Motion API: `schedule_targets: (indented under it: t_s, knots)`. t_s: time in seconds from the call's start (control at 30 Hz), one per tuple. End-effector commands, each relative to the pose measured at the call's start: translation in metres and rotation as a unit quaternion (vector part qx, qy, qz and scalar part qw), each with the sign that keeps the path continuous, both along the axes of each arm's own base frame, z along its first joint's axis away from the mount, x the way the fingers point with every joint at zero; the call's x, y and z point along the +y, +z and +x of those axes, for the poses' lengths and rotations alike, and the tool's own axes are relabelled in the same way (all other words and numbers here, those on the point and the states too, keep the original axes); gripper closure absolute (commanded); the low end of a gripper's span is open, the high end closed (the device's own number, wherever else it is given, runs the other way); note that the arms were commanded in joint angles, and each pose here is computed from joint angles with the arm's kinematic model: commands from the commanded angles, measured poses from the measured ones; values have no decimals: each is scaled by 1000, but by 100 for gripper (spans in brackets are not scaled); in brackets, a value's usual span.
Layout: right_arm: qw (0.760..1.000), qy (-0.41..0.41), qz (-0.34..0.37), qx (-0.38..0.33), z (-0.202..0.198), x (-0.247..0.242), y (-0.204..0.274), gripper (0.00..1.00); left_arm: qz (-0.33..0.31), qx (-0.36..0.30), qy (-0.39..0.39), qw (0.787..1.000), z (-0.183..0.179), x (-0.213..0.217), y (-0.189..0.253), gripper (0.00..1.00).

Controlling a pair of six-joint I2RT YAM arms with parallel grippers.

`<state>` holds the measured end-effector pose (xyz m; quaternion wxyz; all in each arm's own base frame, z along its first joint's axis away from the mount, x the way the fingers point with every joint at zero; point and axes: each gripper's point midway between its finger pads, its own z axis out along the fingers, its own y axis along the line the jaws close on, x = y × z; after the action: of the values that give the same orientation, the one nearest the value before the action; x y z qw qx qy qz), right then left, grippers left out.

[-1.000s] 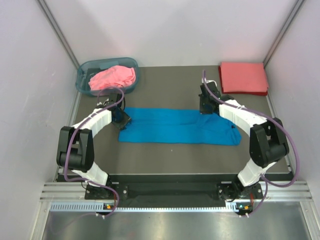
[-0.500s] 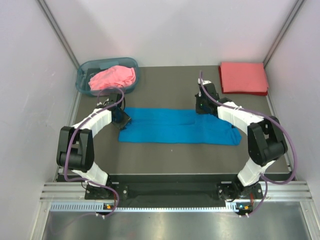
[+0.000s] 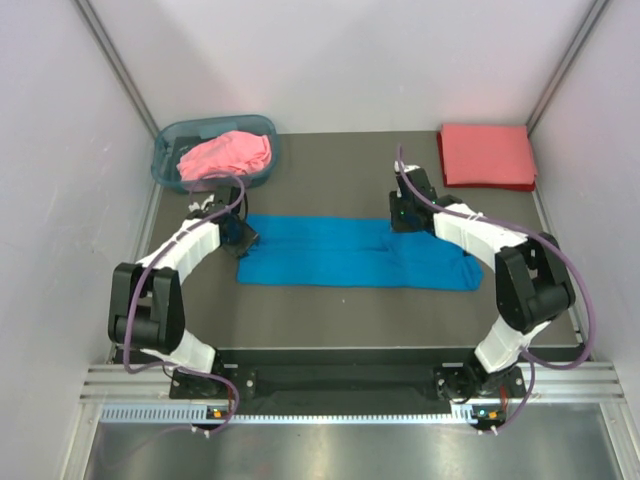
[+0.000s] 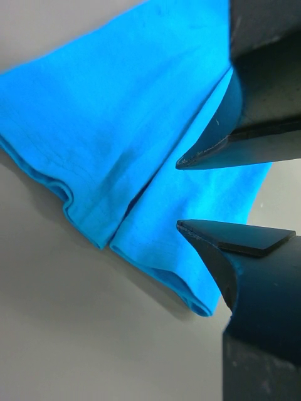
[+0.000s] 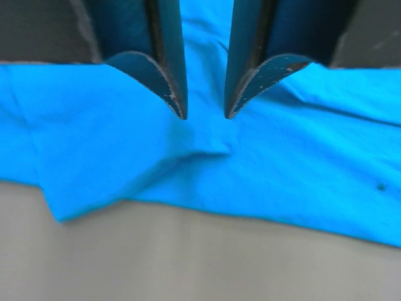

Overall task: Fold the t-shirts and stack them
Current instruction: Fold the tshirt

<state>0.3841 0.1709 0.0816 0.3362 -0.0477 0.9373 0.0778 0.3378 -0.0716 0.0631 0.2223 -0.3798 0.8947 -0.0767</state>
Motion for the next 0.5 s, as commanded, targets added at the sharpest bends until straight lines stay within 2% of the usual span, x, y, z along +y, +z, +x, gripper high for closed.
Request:
schedule_targets:
  t_s: [0.0, 0.07, 0.1, 0.17, 0.23, 0.3, 0.33, 0.47]
  knots:
    - [999, -36, -15, -30, -1, -12, 49, 68, 13, -32, 9, 999, -2, 7, 24, 57]
    - [997, -66, -41, -20, -6, -28, 47, 68, 7, -47, -13, 999, 0, 2, 31, 57]
    - [996, -77, -47, -12, -9, -34, 43, 68, -18, -67, -38, 997, 5, -9, 40, 57]
    - [995, -88, -41, 3, -13, -47, 36, 68, -38, -88, -90, 991, 7, -24, 48, 57]
    - [993, -109, -34, 25, -13, -69, 23, 68, -81, -145, -148, 975, 14, -48, 70, 57]
    - [995, -89, -22, 38, -11, -75, 15, 68, -104, -184, -200, 957, 12, -63, 81, 57]
    - [994, -92, -19, 47, -6, -83, 8, 68, -134, -219, -237, 937, 14, -80, 96, 56]
    - [997, -51, 15, 48, 13, -81, 4, 68, -171, -236, -284, 913, 19, -102, 100, 55]
